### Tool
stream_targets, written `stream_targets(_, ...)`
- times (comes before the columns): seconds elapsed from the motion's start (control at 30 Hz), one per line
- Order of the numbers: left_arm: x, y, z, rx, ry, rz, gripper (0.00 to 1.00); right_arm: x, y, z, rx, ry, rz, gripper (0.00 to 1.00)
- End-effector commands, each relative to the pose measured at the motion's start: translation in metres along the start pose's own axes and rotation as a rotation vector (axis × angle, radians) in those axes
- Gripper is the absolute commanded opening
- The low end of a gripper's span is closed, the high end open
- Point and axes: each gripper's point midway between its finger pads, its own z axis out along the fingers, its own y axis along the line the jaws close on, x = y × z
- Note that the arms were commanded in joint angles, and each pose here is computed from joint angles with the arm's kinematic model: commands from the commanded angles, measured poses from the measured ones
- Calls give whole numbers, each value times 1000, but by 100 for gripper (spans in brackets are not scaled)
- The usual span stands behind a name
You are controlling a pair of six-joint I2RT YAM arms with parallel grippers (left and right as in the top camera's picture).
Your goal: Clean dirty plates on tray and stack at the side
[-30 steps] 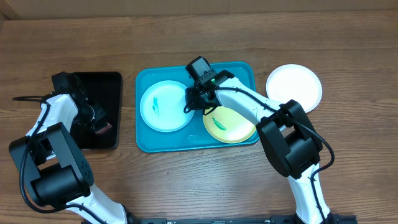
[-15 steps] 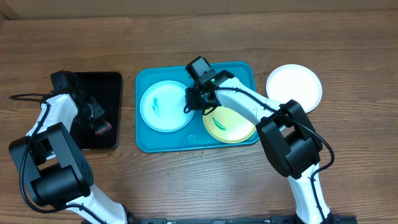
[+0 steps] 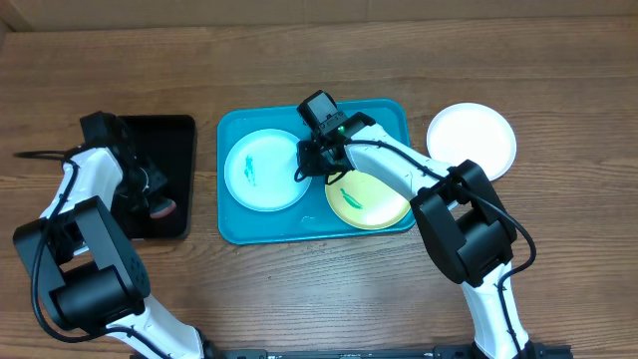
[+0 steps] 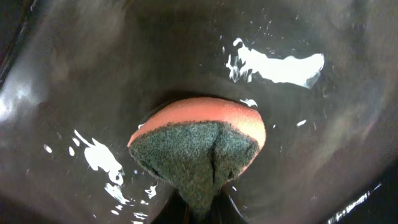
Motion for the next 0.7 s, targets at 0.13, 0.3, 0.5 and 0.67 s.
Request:
stream_targets(0.13,-39,-22,-45,66,-71,5,4,12,-16,14,60,28,4,10)
stream_targets(0.3,-17,-19,-23,64,-15,10,4,12,-16,14,60,29,4,10)
stream_targets(0.5,12,-9,7,47,36,7,4,14,-17,14,65,37,6,10)
stream_targets(0.67,-16,-20,-39,83,-13,7,4,15,-17,14,66,39,6,10)
